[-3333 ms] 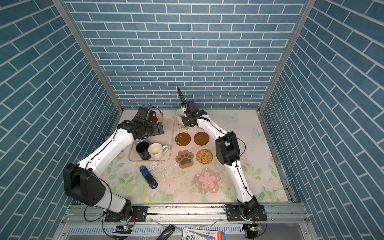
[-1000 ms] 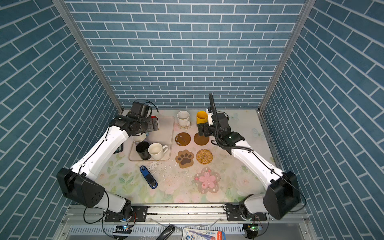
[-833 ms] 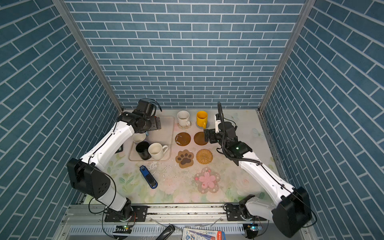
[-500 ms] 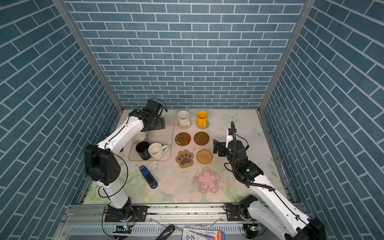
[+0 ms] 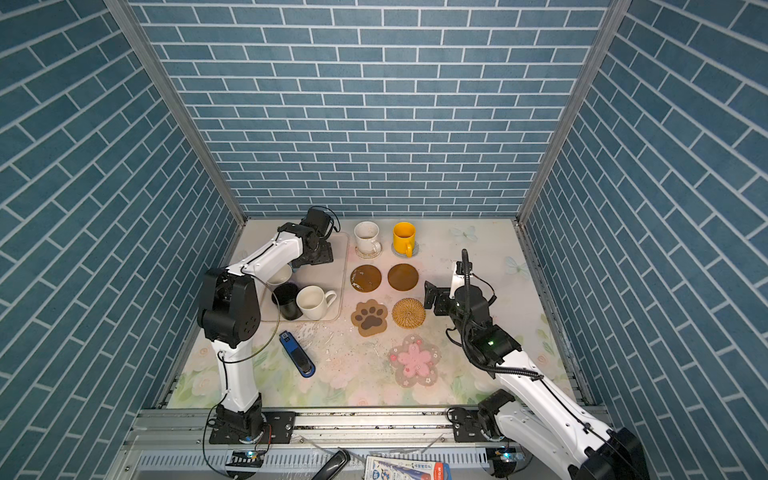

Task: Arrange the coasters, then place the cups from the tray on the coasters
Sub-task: 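Move the left gripper down onto the red-interior white mug on the tray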

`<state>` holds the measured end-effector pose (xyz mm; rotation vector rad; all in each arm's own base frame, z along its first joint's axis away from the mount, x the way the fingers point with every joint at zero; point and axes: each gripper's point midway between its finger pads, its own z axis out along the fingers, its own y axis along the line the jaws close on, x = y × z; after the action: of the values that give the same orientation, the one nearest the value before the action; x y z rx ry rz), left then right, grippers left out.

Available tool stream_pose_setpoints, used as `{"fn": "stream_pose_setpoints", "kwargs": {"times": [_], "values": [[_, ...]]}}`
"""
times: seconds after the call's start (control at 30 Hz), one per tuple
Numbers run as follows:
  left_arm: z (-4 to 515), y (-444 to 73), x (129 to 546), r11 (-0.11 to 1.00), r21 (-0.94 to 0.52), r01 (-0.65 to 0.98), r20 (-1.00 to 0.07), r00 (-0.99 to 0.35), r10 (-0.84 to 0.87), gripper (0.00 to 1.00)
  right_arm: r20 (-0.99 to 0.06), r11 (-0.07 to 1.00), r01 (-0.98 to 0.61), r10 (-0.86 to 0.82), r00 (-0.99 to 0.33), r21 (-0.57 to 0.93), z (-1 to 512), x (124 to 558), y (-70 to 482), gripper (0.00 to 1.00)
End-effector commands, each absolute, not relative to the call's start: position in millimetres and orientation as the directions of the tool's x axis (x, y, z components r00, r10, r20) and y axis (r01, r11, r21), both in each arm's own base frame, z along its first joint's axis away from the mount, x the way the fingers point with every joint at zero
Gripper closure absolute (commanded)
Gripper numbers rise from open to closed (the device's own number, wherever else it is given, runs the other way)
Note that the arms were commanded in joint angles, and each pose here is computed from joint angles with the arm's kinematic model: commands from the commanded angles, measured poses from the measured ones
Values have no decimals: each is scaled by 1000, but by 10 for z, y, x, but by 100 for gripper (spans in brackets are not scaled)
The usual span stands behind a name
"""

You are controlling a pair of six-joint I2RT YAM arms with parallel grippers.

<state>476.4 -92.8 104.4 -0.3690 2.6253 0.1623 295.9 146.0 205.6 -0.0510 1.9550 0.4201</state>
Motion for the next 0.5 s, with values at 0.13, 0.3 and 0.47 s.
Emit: {"fn": "stream_pose_setpoints", "kwargs": {"times": [0.13, 0.3, 0.47], "values": [[909, -801, 5041, 952, 27, -305, -501, -828, -252, 27, -883, 915, -245, 194, -427, 319, 1965, 3004, 1563, 1], [768, -764, 5177, 947, 20, -322, -507, -819, -268, 33, -879, 915, -250, 183, -440, 316, 1904, 3031, 1596, 1], [657, -771, 5306, 945, -2, -328, -502, -817, -285, 38, -881, 921, -242, 176, -438, 304, 1891, 3013, 1562, 1]]}}
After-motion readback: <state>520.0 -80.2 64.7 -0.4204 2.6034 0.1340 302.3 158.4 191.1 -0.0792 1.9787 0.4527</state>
